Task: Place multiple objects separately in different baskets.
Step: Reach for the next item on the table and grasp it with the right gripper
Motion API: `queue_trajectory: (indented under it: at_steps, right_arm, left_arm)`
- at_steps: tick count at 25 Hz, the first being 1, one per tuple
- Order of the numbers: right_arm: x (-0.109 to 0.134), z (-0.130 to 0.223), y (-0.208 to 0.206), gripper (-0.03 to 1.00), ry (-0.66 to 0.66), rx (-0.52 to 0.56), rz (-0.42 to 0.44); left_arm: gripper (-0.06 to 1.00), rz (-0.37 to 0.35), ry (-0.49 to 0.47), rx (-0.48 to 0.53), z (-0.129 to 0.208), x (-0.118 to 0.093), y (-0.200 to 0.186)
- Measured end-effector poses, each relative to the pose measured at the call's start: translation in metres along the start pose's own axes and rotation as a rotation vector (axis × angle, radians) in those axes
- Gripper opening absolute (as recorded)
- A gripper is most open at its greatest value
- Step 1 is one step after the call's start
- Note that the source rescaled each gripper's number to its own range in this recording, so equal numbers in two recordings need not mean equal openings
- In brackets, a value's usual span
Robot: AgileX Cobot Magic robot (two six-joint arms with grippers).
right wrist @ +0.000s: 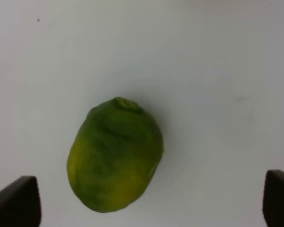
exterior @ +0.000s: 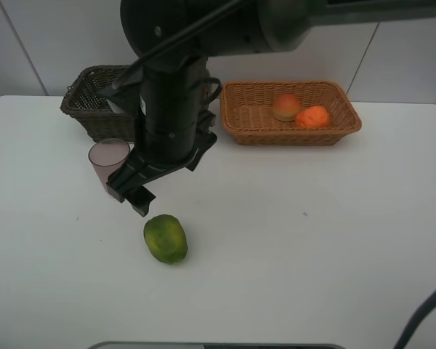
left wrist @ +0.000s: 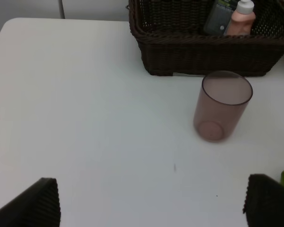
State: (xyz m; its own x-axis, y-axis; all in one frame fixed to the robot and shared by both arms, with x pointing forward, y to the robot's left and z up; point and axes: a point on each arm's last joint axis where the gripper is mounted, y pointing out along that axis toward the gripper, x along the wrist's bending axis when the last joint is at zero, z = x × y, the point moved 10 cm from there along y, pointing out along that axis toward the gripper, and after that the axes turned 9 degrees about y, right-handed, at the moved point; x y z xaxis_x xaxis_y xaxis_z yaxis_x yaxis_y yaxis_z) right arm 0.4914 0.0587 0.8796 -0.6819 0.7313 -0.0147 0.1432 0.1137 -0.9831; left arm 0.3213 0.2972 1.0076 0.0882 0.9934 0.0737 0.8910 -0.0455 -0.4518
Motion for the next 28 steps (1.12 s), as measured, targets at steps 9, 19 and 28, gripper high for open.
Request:
queue_trajectory:
  at_steps: [9, 19, 28]
  right_arm:
    - [0.005, 0.03, 0.039, 0.98, 0.087, 0.036, -0.034]
    - [0.018, 0.028, 0.062, 0.98, 0.131, 0.005, -0.05]
    - [0.024, 0.024, 0.077, 0.98, 0.157, -0.017, -0.059]
  left_arm:
    - [1.0, 0.0, 0.0, 0.0, 0.0, 0.0, 0.0]
    - [1.0, 0.0, 0.0, 0.0, 0.0, 0.0, 0.0]
    - [1.0, 0.0, 0.0, 0.0, 0.0, 0.0, 0.0]
